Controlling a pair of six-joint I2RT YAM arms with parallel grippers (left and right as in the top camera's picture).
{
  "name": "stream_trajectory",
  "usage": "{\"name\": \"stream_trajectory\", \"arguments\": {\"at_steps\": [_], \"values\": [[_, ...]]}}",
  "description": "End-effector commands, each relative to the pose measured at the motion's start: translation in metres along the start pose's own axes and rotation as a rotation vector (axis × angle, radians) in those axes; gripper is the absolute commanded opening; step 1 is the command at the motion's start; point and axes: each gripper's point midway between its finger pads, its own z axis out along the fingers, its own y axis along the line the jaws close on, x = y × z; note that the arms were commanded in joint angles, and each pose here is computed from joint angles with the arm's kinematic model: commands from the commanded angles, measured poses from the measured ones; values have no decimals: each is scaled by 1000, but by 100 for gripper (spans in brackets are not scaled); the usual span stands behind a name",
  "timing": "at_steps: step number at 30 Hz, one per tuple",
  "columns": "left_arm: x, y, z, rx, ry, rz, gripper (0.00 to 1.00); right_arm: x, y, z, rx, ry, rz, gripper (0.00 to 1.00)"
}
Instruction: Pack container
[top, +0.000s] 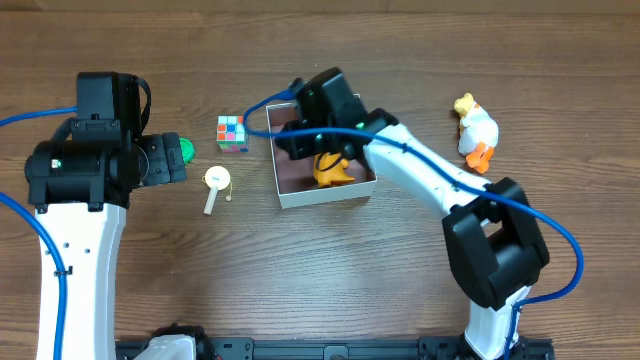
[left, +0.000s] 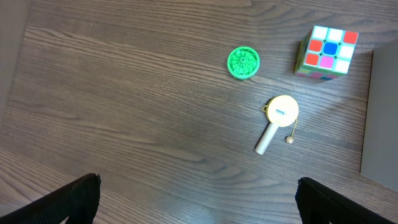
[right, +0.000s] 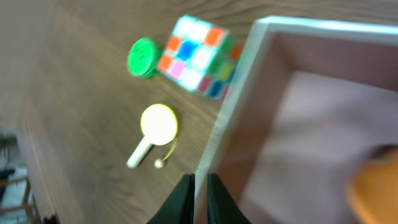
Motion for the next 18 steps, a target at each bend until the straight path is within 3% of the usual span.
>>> {"name": "stream_trajectory", "arguments": {"at_steps": [1,4,10,16,18], "values": [[-1,3,1,-16,-2,-11,100,-18,-55,-28,71,-41,156,4],[-1,3,1,-16,-2,-11,100,-19,-84,-53,71,-34,224,4],[-1,3,1,-16,-2,-11,100,-21,-96,-84,75,-32,230,4],[-1,3,1,-16,-2,-11,100,4,-139,-94,342,24,297,4],[-1,3,1,-16,-2,-11,100,8,-138,-94,342,38,303,4]]}}
